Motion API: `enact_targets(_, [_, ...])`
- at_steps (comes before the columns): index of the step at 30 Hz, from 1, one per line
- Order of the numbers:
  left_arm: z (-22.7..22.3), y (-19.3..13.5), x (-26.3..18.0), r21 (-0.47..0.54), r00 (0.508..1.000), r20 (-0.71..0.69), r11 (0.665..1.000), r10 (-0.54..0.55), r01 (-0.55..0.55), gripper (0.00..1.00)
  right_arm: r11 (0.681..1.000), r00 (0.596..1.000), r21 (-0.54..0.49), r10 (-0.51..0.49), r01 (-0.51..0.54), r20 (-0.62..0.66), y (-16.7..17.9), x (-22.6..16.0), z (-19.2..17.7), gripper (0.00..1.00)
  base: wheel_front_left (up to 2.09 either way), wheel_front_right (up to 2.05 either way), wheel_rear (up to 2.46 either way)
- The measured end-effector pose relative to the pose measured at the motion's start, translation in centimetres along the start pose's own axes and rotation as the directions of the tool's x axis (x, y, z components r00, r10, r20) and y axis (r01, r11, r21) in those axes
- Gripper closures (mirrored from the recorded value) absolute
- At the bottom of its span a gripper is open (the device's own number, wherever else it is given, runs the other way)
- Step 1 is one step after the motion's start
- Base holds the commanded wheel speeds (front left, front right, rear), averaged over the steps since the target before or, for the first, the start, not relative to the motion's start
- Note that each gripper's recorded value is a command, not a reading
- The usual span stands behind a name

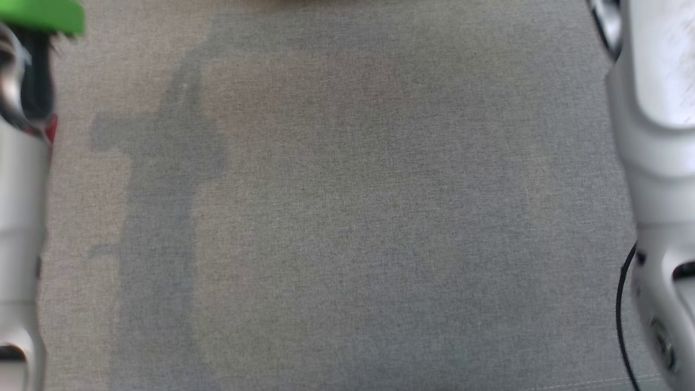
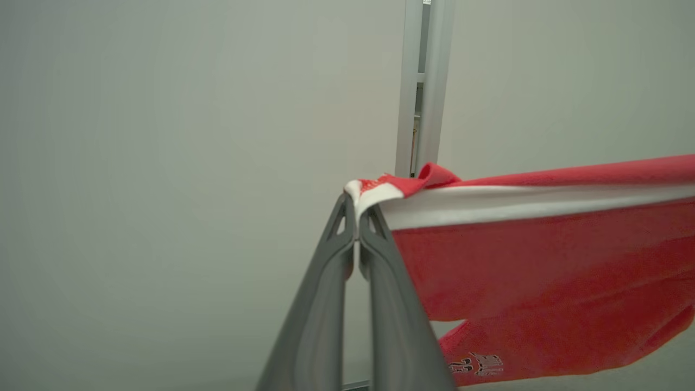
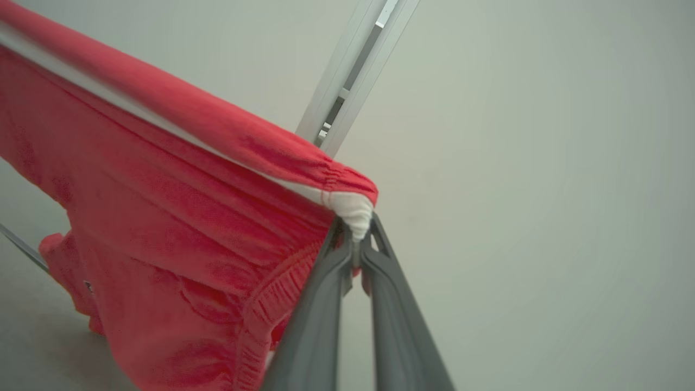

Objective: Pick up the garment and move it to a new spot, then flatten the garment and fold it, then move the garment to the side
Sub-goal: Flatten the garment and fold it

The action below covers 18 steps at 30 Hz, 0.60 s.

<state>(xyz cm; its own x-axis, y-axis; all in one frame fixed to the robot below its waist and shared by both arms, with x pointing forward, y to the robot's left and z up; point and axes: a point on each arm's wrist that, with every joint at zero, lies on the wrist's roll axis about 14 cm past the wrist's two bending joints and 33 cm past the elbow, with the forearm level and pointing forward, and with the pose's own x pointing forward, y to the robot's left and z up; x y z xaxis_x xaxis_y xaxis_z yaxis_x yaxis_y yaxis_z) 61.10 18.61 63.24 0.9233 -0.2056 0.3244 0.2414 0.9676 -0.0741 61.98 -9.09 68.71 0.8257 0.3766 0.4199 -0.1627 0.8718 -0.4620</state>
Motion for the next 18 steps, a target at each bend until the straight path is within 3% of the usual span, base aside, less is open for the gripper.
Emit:
enact_targets(5, [-7.6, 2.3, -7.2, -0.096, 0.971, -0.209, 0.985, 0.12, -0.142, 1.0, 0.987, 0.979, 0.119, 0.125, -0.107, -0.163, 6.8, -5.6, -5.4, 1.0, 0.0, 0.0, 0.0])
enact_targets(10, [-15.3, 1.2, -17.3, -0.163, 0.875, -0.449, 0.946, 0.182, -0.281, 1.0, 0.954, 0.926, 0.275, 0.206, -0.118, -0.317, 11.7, -13.3, -9.3, 1.0, 0.0, 0.0, 0.0])
enact_targets(13, [-17.4, 0.3, -22.0, -0.185, 0.821, -0.53, 0.915, 0.213, -0.357, 1.0, 0.932, 0.884, 0.343, 0.255, -0.117, -0.391, 14.1, -17.9, -10.5, 1.0, 0.0, 0.0, 0.0])
enact_targets(18, [-18.8, -2.0, -28.1, -0.205, 0.754, -0.615, 0.877, 0.23, -0.435, 1.0, 0.909, 0.853, 0.411, 0.266, -0.068, -0.448, 15.3, -22.6, -10.3, 1.0, 0.0, 0.0, 0.0])
